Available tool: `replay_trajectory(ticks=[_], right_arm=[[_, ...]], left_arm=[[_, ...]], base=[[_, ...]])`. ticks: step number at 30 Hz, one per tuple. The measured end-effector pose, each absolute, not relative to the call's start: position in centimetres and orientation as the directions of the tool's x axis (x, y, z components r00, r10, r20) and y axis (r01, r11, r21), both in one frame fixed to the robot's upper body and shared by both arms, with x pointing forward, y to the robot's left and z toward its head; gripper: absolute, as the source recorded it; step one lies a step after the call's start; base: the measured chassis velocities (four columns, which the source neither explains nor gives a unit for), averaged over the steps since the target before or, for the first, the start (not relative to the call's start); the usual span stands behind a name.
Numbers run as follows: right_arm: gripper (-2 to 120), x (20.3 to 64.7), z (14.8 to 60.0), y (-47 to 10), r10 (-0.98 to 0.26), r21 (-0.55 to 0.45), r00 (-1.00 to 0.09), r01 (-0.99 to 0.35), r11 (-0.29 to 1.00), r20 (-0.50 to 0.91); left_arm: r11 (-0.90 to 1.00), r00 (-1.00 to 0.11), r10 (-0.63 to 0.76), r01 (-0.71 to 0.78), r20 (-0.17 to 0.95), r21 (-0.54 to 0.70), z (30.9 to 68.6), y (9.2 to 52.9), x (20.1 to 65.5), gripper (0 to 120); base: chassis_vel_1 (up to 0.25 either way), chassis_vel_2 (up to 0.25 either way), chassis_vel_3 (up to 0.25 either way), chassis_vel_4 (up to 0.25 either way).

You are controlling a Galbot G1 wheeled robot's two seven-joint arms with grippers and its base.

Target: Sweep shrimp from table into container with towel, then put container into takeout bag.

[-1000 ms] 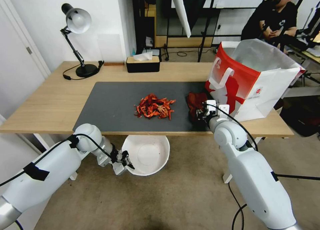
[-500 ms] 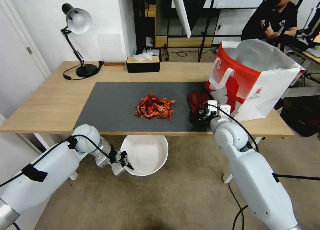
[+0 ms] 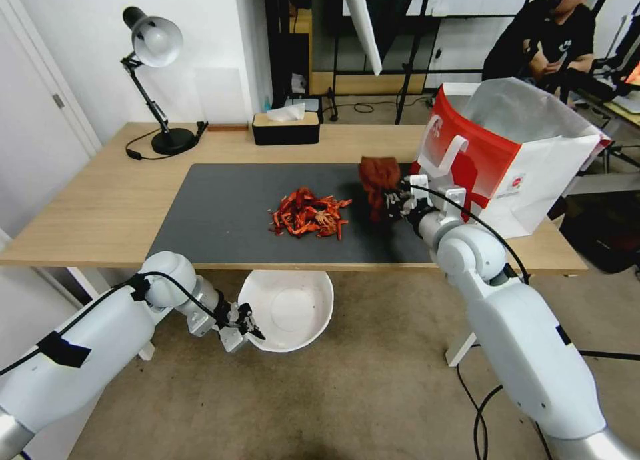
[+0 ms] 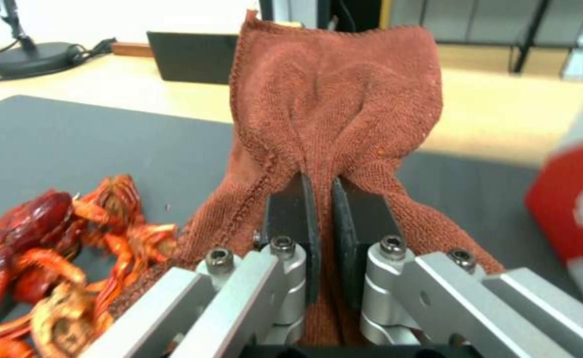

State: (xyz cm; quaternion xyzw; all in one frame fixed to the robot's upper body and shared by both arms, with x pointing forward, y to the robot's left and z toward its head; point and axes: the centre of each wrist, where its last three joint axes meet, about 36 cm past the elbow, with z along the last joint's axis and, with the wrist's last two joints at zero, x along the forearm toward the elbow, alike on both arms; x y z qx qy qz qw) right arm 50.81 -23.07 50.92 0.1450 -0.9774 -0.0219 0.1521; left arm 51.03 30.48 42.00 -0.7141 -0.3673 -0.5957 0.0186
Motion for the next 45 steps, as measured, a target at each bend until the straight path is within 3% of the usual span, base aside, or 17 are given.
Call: replay_trajectory(ticks=[8,13,19,31,45], right_arm=[[4,51.5,50.9,-23.2,-0.310,0.073,-0.911,-0.302,0.951,0.272],[4,55.1,51.2,-24.0,-0.371,-0.073,-0.902,-0.395,0.916,0.222],[4,57.8,49.4,-23.2,-0.410,-0.222,-0.859,-0.483,0.847,0.305],[4,61.0,47.4,-22.4,-0.459,-0.230,-0.794,-0.571,0.788,0.397],[4,59.1,46.5,-21.3,-0.520,-0.214,-0.738,-0.643,0.735,0.430]], left_arm=[[-0.727,0.020,0.503,0.549,0.864,0.411,41.9,30.6,51.0,0],[-0.722,0.019,0.506,0.556,0.862,0.412,41.6,30.8,51.0,0],[-0.743,0.043,0.488,0.545,0.872,0.389,41.9,29.7,52.1,0],[-0.776,0.073,0.470,0.508,0.880,0.373,42.6,27.5,53.9,0],[-0.779,0.087,0.472,0.507,0.878,0.369,42.2,27.2,54.0,0]], base=[[0.000,0.000,0.000,0.000],[0.000,0.000,0.000,0.000],[0.000,0.000,0.000,0.000],[0.000,0.000,0.000,0.000],[0.000,0.000,0.000,0.000]])
